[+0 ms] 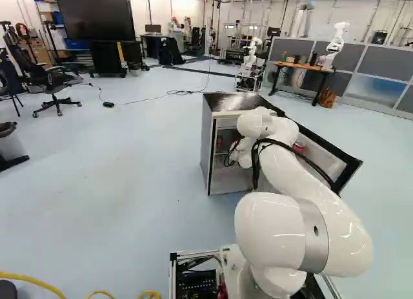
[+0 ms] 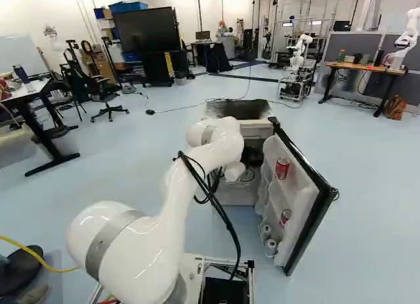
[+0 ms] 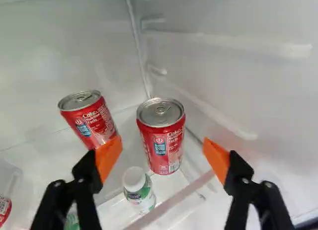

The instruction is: Grab a drink from the fridge

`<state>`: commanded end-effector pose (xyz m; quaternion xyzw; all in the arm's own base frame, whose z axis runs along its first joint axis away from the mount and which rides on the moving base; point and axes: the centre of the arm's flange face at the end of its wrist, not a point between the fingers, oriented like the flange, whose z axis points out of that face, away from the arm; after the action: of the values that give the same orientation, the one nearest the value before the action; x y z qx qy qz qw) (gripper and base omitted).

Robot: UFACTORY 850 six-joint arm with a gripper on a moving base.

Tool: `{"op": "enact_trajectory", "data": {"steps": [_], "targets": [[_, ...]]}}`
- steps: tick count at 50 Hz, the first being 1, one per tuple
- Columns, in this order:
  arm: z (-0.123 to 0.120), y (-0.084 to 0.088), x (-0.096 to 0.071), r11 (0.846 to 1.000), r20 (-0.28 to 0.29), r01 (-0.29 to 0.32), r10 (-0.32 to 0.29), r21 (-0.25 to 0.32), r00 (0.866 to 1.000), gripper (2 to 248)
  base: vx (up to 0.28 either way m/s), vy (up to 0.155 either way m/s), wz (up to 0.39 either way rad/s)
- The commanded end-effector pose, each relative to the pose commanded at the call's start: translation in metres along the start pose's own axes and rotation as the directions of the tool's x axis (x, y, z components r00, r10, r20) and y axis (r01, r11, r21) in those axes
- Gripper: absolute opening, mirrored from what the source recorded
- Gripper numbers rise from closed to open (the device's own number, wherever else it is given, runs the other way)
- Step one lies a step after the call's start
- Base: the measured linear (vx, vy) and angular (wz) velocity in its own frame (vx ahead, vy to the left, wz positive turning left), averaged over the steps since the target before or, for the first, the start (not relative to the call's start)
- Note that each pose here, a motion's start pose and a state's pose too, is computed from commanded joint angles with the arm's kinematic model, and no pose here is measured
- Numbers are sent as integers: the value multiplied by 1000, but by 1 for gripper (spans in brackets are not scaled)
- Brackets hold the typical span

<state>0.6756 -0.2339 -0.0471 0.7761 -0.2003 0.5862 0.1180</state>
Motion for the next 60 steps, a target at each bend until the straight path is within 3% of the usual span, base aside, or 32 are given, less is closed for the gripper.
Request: {"op": "enact_trajectory", "data": {"steps": [2,3,7,8,12,13,18,19,46,60], "targets": [[0,0,0,1000,0,0,0,0,1000,230,0,0,0],[0,0,0,1000,0,0,0,0,1000,192,0,0,0],[0,0,0,1000,0,0,0,0,1000,192,0,0,0],[0,0,0,1000,0,0,0,0,1000,154,0,0,0],[0,0,0,1000,0,0,0,0,1000,154,0,0,0],[0,0,0,1000,0,0,0,0,1000,116,0,0,0],[0,0,0,1000,0,0,0,0,1000,116,0,0,0],[0,0,0,1000,0,0,0,0,1000,95,0,0,0],[-9,4,2,1000,21,2,-1,-6,1000,95,0,0,0],[-27,7,20,1000,45,4,-3,-11,999,95,0,0,0]]}}
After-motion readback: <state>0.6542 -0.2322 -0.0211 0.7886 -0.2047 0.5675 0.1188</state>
